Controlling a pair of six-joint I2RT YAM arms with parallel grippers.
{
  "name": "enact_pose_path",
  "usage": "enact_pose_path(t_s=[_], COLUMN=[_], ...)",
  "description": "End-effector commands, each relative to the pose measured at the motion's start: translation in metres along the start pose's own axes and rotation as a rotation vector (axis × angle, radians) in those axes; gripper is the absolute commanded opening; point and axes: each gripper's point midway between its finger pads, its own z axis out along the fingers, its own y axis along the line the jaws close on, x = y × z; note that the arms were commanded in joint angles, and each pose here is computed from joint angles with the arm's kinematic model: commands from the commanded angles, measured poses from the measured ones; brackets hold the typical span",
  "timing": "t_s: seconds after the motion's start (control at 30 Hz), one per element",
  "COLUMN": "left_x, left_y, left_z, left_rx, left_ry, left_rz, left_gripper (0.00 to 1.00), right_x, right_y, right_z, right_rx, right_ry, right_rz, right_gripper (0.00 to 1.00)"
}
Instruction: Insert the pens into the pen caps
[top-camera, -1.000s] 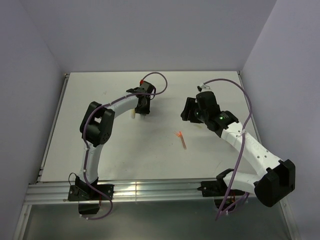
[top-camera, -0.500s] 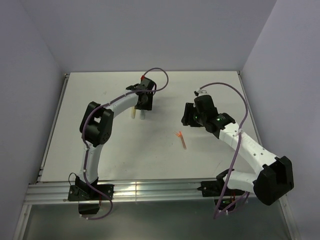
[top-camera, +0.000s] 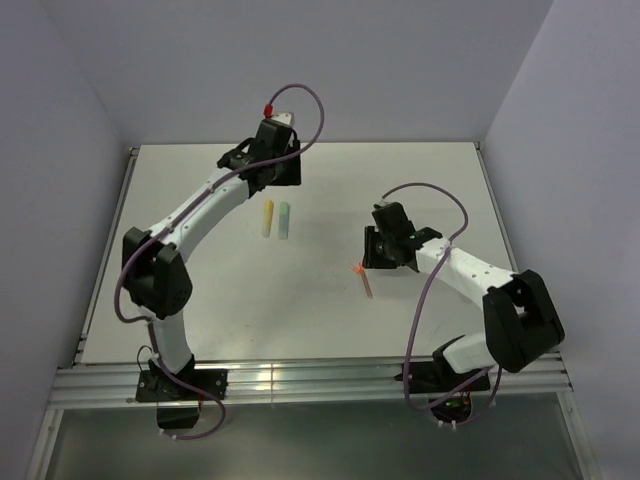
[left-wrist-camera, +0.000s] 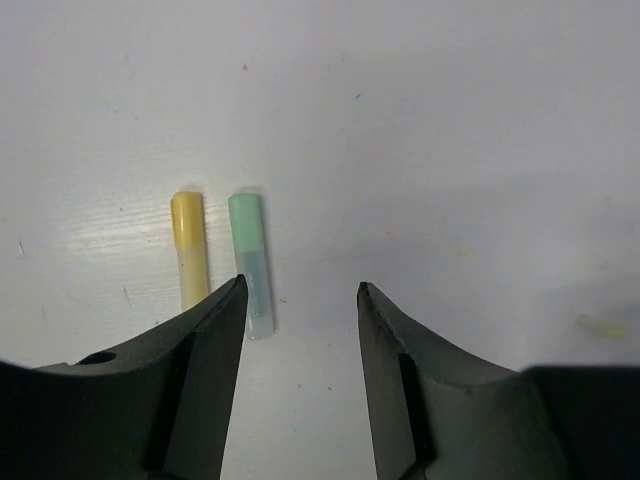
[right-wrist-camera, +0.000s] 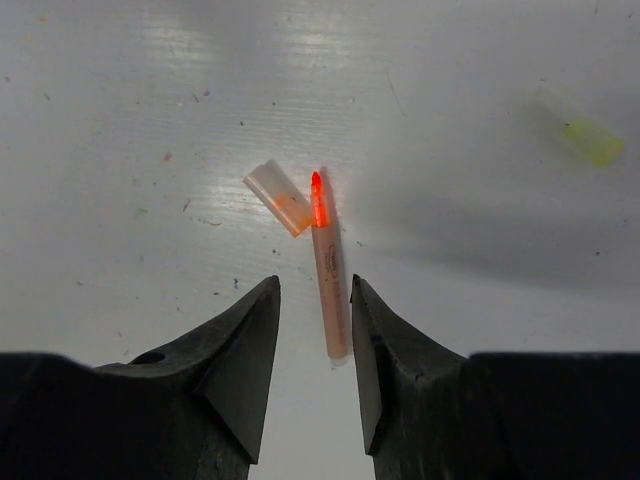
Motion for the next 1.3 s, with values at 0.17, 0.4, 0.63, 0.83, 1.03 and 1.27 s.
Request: enact_pose_path(t_s=[0.17, 0.4, 0.63, 0.83, 1.03, 1.27], left_x=[-0.055, -0.051, -0.041, -0.035, -0.027, -0.012], left_y=[-0.019, -0.015, -0.009, -0.010, -0.014, -0.022], left_z=[-0.110, -0.140, -0.145, -0.145, -0.149, -0.161], left_rx=[0.216, 0.252, 0.255, 0.266, 0.303, 0.396], left_ry=[-0.207, -0.245, -0.248, -0.239, -0.222, -0.213], left_rz=[-0.080, -0.081, -0.074, -0.072, -0.076, -0.106], left_gripper=[0.55, 0.56, 0.56, 0.55, 0.55, 0.52], right_x=[0.008, 0.017, 0.020, 0.023, 0.029, 0.033], right_y=[-0.005, -0.006, -0.008, -0.012, -0.018, -0.023], right_z=[0.030, 0.040, 0.046, 0.050, 0.054, 0.054], right_rx=[0.063, 0.084, 0.117, 0.150, 0.186, 0.219], right_ry=[0.038, 0.064, 0.082, 0.098, 0.122, 0.138], right_rz=[-0.025, -0.030, -0.044, -0.050, -0.055, -0.033], right_gripper=[0.40, 0.39, 0.38, 0.38, 0.30, 0.00])
